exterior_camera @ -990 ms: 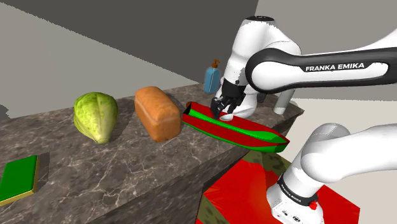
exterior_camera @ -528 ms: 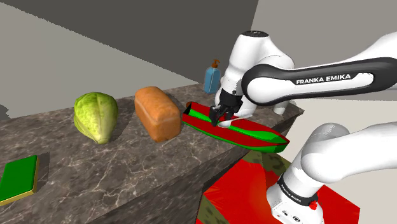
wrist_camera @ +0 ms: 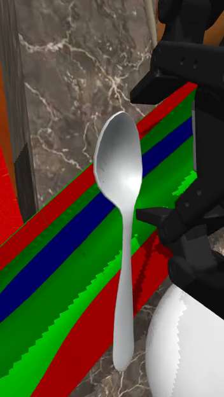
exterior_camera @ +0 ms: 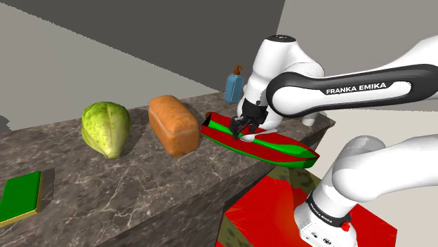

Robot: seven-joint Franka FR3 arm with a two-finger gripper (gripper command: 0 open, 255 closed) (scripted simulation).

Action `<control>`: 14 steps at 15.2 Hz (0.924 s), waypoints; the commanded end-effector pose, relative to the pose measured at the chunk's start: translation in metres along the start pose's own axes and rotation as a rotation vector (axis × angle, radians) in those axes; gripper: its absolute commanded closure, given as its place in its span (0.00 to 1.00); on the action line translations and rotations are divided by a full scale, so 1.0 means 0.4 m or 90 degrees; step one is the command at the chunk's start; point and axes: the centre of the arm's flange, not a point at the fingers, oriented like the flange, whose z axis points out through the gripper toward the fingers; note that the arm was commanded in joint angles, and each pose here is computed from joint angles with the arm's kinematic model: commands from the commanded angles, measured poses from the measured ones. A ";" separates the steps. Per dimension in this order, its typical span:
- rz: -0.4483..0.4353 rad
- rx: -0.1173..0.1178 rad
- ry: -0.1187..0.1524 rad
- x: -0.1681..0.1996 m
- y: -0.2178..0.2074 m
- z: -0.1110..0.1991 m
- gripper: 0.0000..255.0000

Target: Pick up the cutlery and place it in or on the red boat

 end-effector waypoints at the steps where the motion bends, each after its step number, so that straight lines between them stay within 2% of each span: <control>1: 0.000 0.000 0.000 0.000 0.000 0.000 0.00; 5: 0.000 0.000 0.000 0.000 0.000 0.000 0.00; 9: 0.000 0.000 0.000 0.000 0.000 -0.125 0.00; 14: 0.000 0.000 0.000 0.000 0.000 -0.125 0.00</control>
